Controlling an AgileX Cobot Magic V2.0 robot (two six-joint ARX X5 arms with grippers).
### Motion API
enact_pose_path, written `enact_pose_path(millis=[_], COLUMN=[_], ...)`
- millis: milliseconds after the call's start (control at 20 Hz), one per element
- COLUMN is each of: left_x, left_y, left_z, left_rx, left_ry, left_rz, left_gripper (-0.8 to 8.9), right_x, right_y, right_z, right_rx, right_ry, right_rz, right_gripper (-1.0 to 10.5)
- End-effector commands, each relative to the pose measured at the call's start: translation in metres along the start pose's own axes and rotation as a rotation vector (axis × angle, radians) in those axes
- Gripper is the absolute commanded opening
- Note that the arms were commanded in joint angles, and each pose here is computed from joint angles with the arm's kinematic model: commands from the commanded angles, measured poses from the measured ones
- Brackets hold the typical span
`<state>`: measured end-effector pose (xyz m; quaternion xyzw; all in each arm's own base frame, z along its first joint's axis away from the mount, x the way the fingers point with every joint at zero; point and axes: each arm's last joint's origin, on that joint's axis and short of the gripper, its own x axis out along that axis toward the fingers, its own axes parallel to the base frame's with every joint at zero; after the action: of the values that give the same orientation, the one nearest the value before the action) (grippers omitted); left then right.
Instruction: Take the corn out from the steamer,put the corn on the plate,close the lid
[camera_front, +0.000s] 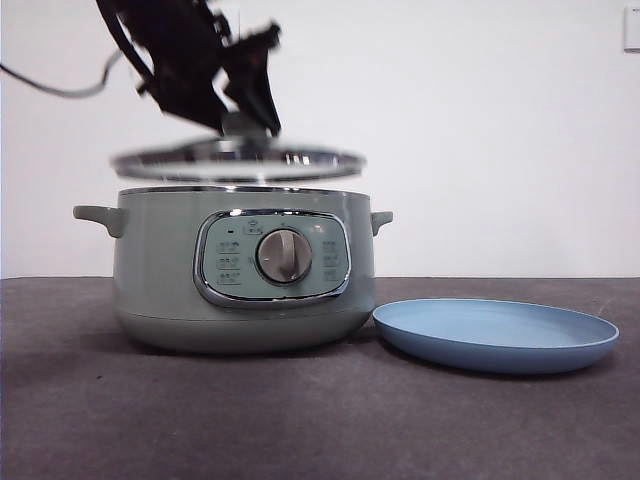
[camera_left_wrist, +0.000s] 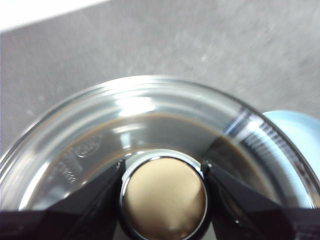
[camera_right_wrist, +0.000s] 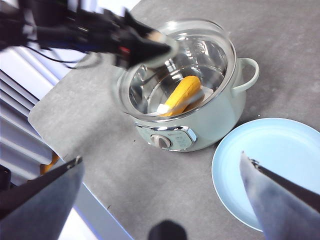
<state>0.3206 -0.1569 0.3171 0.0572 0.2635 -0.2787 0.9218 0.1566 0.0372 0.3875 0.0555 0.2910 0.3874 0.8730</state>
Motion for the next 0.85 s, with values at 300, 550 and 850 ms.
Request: enact_pose_path(millis=[300, 550, 850], left_x=[-0.113, -0.197, -0.259], left_y=[-0.012, -0.025, -0.034], left_z=[0.030, 0.018, -0.009], left_rx=[0.025, 0.034, 0.033], left_ry=[-0.219, -0.280, -0.281], left_rz=[0.008, 0.010, 0.011], left_gripper=[-0.09, -0.09, -0.09], right_x=[0.004, 0.040, 0.130], right_y=[-0.003, -0.009, -0.001], right_z=[0.007, 0.026, 0.037], right_rx=[0.056, 0.118, 0.104], right_ry=[-0.037, -0.070, -0.013], right_rz=[0.003, 0.039, -0.005], right_gripper=[5.6, 5.6, 5.6])
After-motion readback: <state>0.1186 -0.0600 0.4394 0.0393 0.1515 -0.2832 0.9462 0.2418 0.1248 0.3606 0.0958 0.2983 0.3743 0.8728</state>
